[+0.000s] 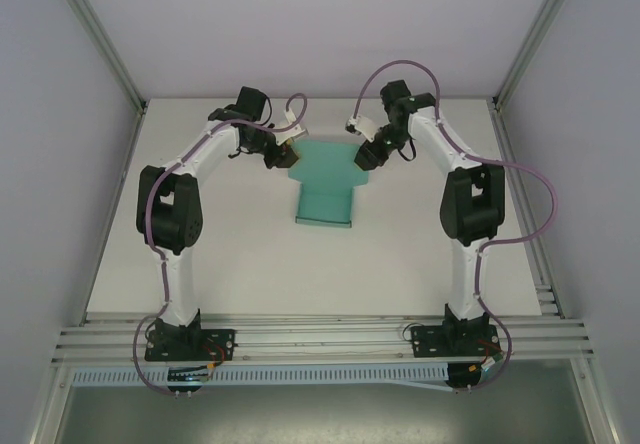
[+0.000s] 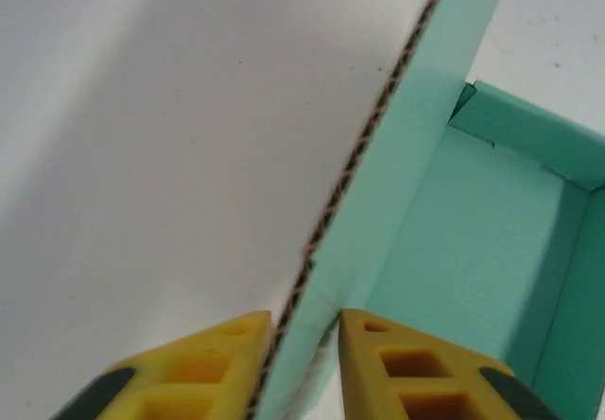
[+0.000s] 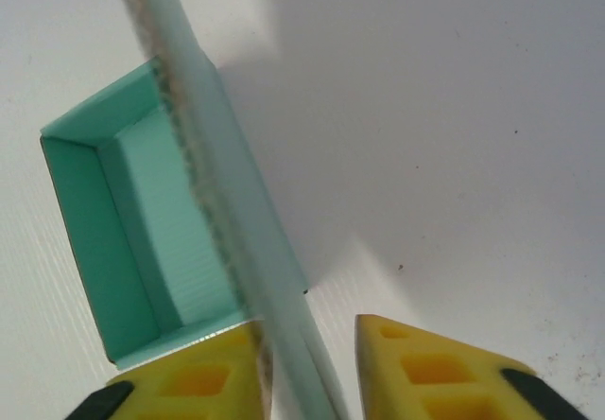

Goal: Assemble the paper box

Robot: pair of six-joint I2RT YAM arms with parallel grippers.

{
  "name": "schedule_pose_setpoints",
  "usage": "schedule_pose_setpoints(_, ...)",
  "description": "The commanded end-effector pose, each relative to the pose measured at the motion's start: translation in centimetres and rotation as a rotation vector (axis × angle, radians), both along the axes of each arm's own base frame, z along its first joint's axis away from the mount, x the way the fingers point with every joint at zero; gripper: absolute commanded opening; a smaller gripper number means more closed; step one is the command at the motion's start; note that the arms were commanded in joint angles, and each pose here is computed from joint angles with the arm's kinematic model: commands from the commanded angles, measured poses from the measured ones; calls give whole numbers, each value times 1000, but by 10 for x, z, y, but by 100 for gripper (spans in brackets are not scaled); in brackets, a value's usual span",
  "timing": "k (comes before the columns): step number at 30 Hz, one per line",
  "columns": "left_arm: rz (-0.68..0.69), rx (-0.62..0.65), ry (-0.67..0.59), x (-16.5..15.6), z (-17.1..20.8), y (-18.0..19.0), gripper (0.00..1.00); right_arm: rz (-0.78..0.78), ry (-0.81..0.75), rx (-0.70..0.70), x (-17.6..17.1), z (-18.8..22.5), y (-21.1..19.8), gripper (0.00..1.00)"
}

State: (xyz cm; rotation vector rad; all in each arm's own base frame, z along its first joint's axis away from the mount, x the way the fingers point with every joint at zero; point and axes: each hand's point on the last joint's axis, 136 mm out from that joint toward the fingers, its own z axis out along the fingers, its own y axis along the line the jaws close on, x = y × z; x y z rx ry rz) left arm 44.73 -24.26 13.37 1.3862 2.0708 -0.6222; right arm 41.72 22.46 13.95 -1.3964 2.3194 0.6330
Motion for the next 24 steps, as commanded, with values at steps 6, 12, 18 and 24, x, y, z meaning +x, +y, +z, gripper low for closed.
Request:
schedule_pose_setpoints(6,1,40,-14,-3,-5,-5,0,-26,41,-41,-6,-2,-4,0)
schedule_pose_setpoints(12,167,59,-108,14,18,2,0,-220,-157,-83,19,28,-8,0)
schedule_pose_setpoints(18,384,0,-162,28,53,4,0,-587,-279,-42,40,72,-3,0)
schedule_pose_setpoints(24,631,-54,-134,47,80,0,0,-944,-240,150,48,85,21,0)
